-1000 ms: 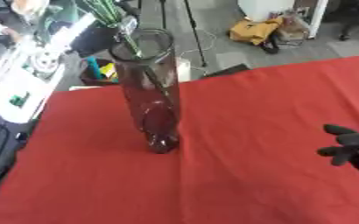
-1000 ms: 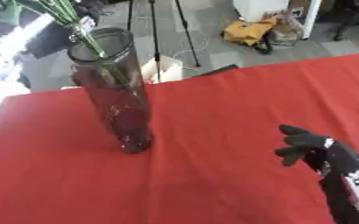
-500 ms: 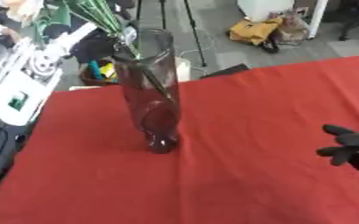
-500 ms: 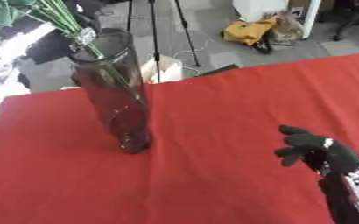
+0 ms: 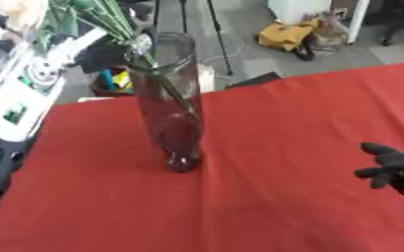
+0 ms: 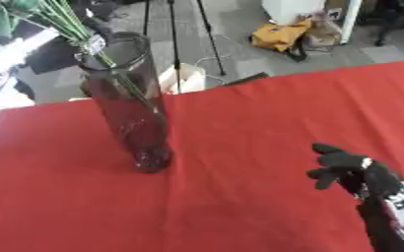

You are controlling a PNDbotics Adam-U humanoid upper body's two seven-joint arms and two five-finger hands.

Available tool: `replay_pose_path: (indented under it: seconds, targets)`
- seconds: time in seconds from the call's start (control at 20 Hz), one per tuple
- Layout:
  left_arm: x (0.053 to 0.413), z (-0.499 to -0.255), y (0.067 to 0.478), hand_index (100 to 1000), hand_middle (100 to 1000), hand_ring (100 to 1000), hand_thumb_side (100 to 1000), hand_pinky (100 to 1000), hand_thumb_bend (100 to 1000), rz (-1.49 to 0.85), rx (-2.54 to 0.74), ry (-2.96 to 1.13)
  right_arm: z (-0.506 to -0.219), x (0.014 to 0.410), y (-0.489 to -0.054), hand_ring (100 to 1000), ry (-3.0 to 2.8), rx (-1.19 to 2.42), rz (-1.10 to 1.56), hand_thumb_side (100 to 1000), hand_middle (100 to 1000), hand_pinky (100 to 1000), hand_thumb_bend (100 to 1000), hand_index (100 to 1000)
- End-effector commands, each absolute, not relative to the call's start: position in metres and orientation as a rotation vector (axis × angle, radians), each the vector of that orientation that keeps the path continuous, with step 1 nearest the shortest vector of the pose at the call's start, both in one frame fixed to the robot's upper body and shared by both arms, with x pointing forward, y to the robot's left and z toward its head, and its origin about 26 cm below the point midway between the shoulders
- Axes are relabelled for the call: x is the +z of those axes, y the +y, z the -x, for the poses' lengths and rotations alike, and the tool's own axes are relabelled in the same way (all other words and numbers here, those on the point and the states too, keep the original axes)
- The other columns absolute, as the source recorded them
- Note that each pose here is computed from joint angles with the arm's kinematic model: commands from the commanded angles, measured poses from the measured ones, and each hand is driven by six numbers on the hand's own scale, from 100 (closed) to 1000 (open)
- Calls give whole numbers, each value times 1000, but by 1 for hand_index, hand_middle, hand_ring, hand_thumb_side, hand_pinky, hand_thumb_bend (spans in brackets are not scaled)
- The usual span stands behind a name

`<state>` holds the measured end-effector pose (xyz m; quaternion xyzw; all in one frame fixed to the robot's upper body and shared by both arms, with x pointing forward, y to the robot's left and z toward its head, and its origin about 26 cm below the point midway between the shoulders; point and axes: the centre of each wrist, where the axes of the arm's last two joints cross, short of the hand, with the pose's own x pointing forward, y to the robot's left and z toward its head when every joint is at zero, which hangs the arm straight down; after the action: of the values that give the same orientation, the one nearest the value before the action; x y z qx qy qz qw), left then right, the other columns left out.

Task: Arrange flowers into the vase.

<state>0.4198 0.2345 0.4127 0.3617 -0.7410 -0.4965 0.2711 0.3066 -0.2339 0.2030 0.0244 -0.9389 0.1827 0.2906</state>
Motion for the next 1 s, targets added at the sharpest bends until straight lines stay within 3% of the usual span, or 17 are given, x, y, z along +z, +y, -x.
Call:
replay_pose_path:
  seconds: [0.05, 0.8, 1.0]
  targets:
    - [429, -410, 248, 1000, 923, 909, 1000, 855, 100, -986, -1367, -1986, -304, 209, -235, 883, -2528, 491, -63, 1000, 464, 700, 100, 727]
    - [426, -407, 260, 1000, 939, 923, 1000, 886, 100, -991, -1444, -1931, -303, 208, -235, 883, -2524, 482, -64, 1000, 463, 702, 100, 727]
    - [425, -406, 263, 1000, 947, 928, 1000, 900, 141, -996, -1452, -1931, -303, 208, -236, 884, -2522, 480, -63, 1000, 463, 702, 100, 727]
